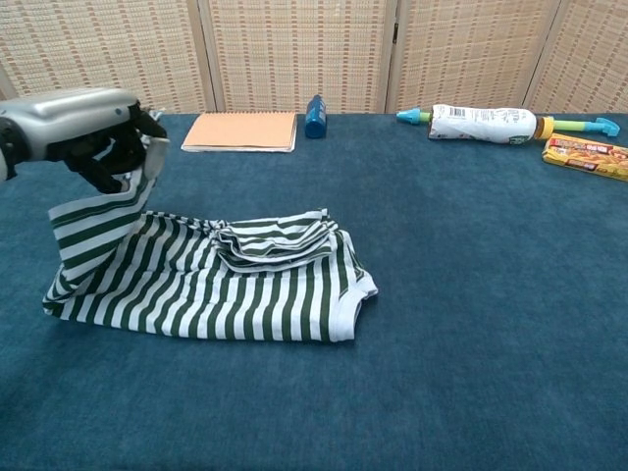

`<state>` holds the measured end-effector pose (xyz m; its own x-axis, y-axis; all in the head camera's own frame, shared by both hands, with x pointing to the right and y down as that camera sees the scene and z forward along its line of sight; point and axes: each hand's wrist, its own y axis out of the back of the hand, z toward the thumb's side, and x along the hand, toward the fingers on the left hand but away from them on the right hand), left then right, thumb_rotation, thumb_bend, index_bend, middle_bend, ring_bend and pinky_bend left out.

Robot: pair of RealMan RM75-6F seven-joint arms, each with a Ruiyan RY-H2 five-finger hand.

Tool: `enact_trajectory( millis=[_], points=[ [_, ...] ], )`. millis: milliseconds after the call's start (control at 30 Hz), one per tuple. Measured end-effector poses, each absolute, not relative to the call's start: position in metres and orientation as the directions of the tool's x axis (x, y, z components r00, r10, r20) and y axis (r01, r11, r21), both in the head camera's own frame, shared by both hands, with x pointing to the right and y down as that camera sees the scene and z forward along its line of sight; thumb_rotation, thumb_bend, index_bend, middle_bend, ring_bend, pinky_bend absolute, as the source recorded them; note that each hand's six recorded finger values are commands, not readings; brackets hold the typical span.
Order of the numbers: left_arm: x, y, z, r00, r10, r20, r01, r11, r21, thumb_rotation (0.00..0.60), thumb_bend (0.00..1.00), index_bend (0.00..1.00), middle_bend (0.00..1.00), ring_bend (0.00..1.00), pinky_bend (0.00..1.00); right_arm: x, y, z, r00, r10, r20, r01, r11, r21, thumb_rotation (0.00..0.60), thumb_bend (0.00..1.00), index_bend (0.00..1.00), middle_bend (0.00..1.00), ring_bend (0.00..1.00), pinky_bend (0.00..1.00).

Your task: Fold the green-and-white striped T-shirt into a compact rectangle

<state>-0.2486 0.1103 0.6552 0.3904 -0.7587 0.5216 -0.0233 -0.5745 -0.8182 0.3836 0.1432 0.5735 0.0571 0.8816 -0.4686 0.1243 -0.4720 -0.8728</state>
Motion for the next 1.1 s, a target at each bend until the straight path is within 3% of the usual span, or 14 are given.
enact_trajectory(
  millis=[767, 1100],
  points=[
    [-0.095, 0.131, 0.658, 0.529, -0.650, 0.546, 0.094, -0.594, -0.799, 0.600, 0.68, 0.65, 0.87, 0.77, 0.94, 0.402, 0.145, 0.571, 0.015, 0.880, -0.475, 0.122, -0.473, -0.873, 0.600, 0.20, 0.29, 0.87, 0.95, 1.00],
    [-0.064, 0.126, 0.670, 0.484, -0.674, 0.558, 0.136, -0.573, -0.809, 0.600, 0.68, 0.65, 0.87, 0.77, 0.94, 0.409, 0.146, 0.570, 0.000, 0.879, -0.476, 0.123, -0.473, -0.873, 0.600, 0.19, 0.29, 0.87, 0.95, 1.00]
  ],
)
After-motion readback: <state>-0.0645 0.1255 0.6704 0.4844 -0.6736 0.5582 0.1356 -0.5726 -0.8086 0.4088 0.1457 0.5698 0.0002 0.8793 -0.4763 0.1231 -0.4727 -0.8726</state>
